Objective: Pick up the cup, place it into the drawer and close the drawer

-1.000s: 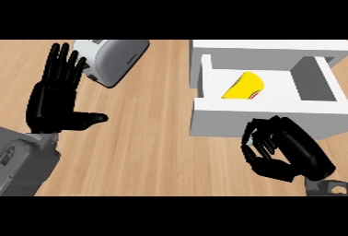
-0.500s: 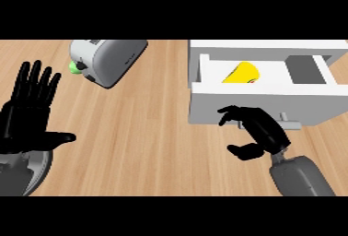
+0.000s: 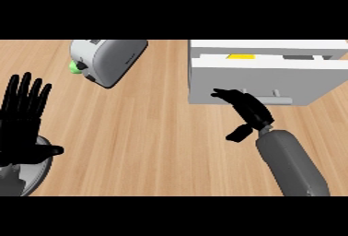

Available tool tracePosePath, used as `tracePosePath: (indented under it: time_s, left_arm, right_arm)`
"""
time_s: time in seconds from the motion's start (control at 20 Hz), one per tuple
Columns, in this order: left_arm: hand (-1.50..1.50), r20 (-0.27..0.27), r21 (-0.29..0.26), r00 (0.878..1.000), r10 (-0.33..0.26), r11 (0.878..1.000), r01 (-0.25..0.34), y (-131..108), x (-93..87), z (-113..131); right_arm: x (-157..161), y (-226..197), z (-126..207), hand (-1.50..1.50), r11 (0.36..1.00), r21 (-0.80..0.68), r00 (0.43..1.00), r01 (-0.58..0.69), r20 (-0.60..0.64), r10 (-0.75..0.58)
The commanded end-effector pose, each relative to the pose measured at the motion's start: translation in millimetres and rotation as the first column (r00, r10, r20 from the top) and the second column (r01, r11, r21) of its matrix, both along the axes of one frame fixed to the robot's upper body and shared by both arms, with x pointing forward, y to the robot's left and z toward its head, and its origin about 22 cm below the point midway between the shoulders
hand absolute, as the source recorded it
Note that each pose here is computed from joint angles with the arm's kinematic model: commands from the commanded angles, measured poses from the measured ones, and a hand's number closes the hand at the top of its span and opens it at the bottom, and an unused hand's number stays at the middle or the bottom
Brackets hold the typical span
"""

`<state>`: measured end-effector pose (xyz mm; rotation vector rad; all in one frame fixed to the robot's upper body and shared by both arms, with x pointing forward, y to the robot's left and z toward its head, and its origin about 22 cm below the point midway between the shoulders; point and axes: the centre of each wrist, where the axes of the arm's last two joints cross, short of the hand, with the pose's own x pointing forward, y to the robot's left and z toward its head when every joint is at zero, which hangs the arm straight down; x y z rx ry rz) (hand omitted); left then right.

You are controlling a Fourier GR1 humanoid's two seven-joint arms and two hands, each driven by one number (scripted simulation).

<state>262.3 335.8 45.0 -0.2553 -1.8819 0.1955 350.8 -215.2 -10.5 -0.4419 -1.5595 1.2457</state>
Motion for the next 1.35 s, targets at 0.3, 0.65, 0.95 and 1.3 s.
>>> tracePosePath:
  time_s: [0.3,0.65,0.95,1.3]
  left_arm:
    - [-1.5,-0.007,-0.026,1.0,-0.025,0.999,0.025,0.3,-2.3,-9.7]
    - [-1.5,0.014,-0.011,0.999,-0.048,0.999,0.048,12.9,11.1,9.1]
    - [-1.5,0.036,0.002,0.997,-0.069,0.998,0.069,1.6,19.5,5.6]
    - [-1.5,0.04,0.021,0.998,-0.047,0.999,0.046,0.5,11.5,-5.7]
  right_arm:
    - [61.7,-11.4,17.6,-1.5,0.998,0.063,0.997,0.009,-0.076,-0.004]
    - [67.6,-56.8,24.6,-1.5,0.999,0.036,0.996,0.038,-0.083,-0.035]
    - [79.6,-69.4,49.9,-1.5,0.998,0.039,0.997,0.053,-0.063,-0.05]
    - [75.1,-87.3,47.6,-1.5,0.996,0.051,0.994,0.068,-0.09,-0.063]
